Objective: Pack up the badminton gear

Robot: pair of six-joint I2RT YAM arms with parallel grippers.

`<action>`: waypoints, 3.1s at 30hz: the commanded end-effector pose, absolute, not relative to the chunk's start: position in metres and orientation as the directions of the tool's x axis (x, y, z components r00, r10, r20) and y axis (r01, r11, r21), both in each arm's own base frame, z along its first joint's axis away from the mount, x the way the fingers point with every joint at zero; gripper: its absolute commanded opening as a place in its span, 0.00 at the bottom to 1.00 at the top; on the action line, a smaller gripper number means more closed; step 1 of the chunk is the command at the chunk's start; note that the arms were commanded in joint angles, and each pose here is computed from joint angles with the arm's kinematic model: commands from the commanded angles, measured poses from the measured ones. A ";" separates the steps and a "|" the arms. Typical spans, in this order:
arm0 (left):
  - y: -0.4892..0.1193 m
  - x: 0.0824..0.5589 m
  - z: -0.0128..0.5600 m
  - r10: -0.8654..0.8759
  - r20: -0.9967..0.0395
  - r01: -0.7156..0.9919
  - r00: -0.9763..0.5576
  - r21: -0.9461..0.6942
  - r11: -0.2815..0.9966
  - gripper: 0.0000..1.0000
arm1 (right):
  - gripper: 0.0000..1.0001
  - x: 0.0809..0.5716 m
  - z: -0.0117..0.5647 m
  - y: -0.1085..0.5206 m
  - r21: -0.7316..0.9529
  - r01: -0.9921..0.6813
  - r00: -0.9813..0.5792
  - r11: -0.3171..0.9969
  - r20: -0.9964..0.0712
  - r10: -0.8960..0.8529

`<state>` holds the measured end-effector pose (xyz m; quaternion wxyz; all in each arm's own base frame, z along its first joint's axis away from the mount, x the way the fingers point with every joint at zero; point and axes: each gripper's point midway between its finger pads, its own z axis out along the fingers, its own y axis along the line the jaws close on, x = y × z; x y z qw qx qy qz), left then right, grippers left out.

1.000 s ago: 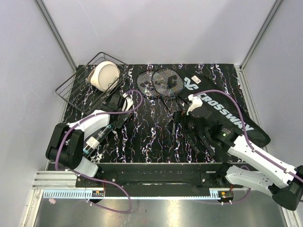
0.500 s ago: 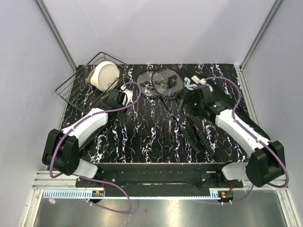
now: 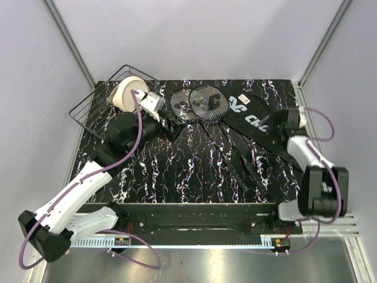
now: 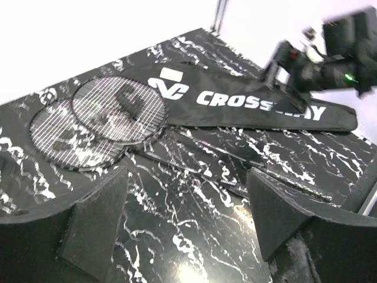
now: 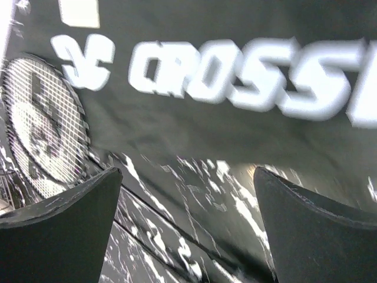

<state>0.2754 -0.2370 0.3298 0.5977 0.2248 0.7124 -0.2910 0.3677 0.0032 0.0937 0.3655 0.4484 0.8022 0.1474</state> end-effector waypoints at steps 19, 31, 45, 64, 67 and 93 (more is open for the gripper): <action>-0.294 0.215 0.296 0.088 -0.991 0.852 -0.099 -0.038 0.522 0.83 | 0.90 0.565 0.050 -0.042 0.047 0.016 -0.815 0.999 -0.578 0.041; -0.302 0.214 0.279 0.134 -0.984 0.856 -0.120 -0.034 0.516 0.84 | 0.92 0.550 0.007 -0.056 -0.055 -0.067 -0.876 0.996 -0.474 -0.085; -0.302 0.225 0.259 0.189 -0.974 0.837 -0.125 -0.002 0.547 0.84 | 0.10 0.551 0.016 -0.083 -0.122 0.040 -0.896 0.992 -0.443 -0.018; -0.293 0.244 0.262 0.176 -0.959 0.761 -0.224 -0.059 0.646 0.86 | 0.00 0.519 0.288 0.001 0.151 0.342 -0.482 0.927 -0.819 0.311; -0.290 0.250 0.270 0.138 -0.960 0.754 -0.245 -0.100 0.649 0.87 | 0.00 0.502 0.295 0.037 0.210 0.333 -0.472 0.919 -0.807 0.355; -0.272 0.292 0.267 0.024 -0.965 0.710 -0.260 -0.174 0.683 0.90 | 0.00 0.469 0.376 0.173 0.715 0.040 -0.366 0.698 -0.639 0.676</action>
